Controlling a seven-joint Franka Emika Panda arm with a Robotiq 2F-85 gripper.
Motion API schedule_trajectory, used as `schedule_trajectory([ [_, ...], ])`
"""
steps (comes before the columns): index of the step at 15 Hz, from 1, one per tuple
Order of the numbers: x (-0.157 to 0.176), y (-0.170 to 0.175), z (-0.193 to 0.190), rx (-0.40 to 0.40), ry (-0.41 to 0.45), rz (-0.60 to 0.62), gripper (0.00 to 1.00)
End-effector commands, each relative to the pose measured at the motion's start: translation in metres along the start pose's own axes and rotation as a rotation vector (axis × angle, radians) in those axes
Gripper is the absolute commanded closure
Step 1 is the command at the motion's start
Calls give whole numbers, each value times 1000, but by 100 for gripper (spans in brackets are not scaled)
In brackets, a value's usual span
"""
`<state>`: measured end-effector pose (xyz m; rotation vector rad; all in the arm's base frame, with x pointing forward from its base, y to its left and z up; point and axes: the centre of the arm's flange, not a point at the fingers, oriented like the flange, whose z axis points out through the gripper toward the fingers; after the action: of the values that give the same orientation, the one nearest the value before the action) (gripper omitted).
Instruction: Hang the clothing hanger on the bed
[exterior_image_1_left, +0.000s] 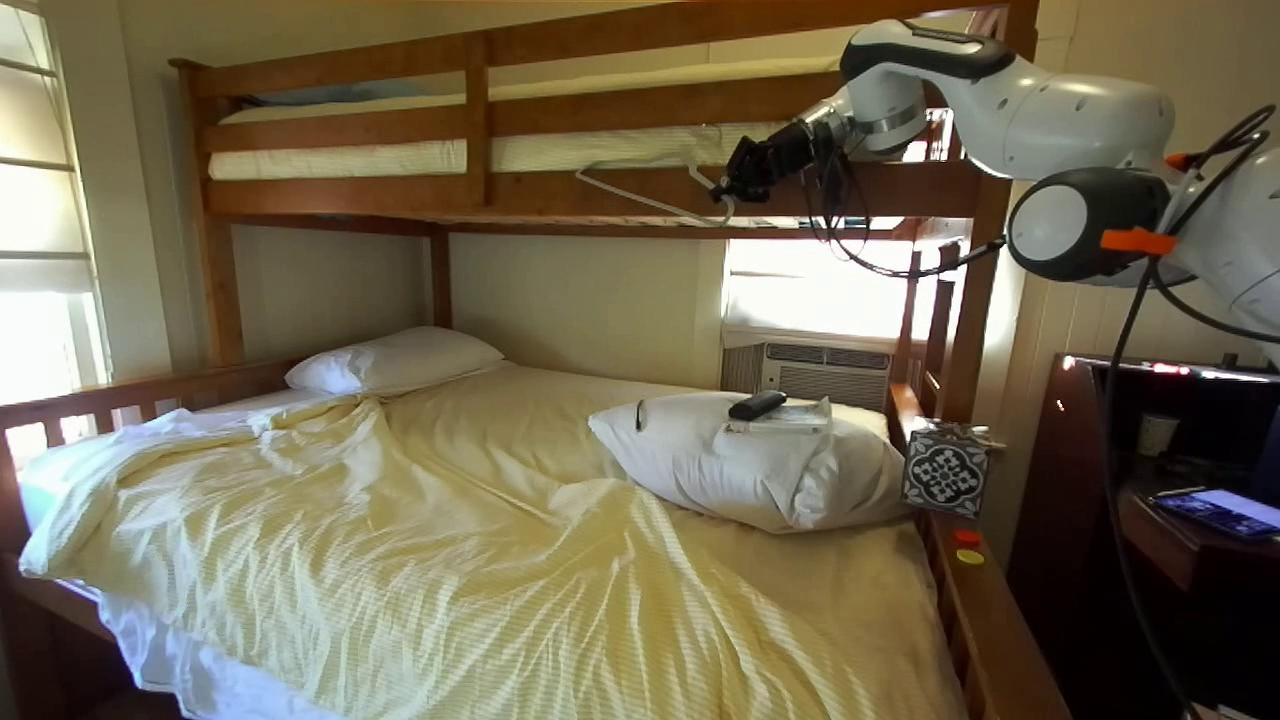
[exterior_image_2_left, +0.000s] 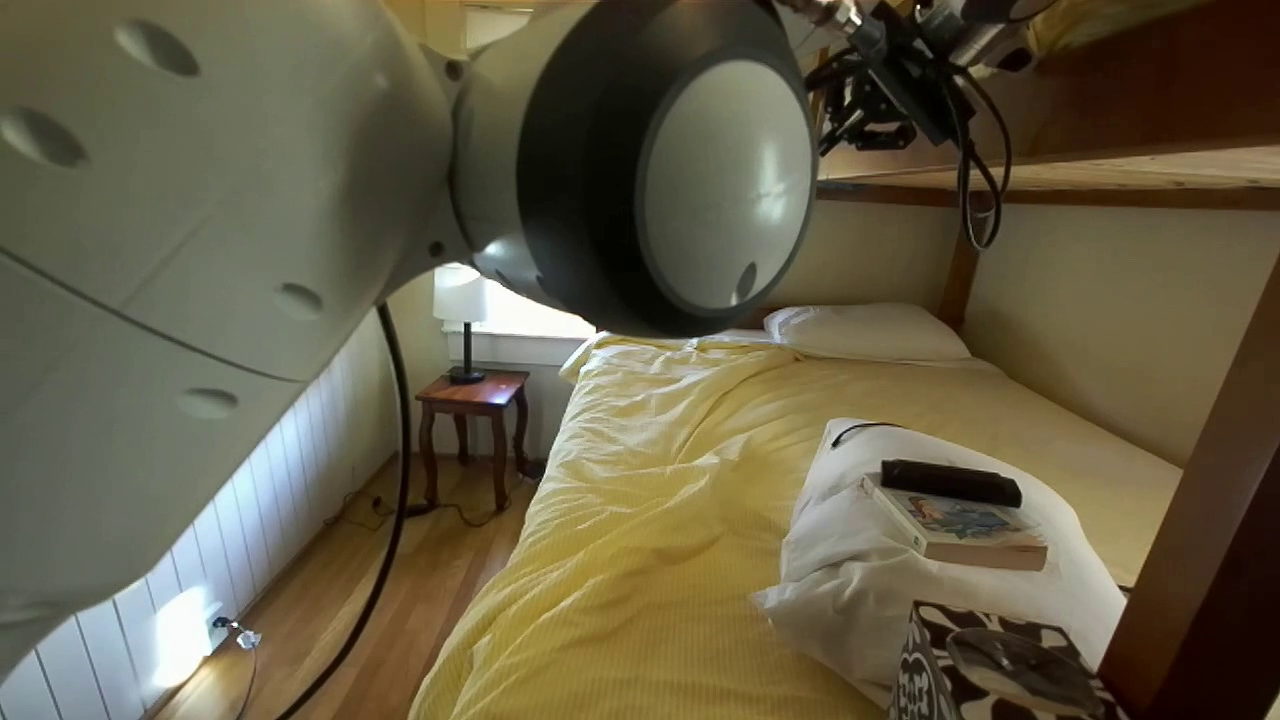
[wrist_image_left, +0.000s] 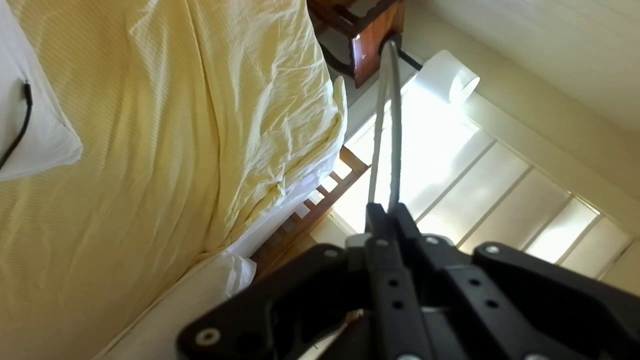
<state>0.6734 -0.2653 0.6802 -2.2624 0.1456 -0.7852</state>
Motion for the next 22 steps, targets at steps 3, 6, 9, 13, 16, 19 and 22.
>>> schedule_trajectory([
  [3, -3, 18, -4, 43, 60, 137, 99],
  [6, -4, 14, 4, 25, 38, 141, 99],
  [9, -4, 9, 16, 16, 59, 166, 99],
  [13, 0, 2, 37, 1, 111, 227, 99],
  [16, 3, -2, 54, -18, 164, 252, 99],
  [19, 4, -7, 71, -40, 222, 271, 99],
  [22, 7, -8, 84, -63, 286, 303, 99],
])
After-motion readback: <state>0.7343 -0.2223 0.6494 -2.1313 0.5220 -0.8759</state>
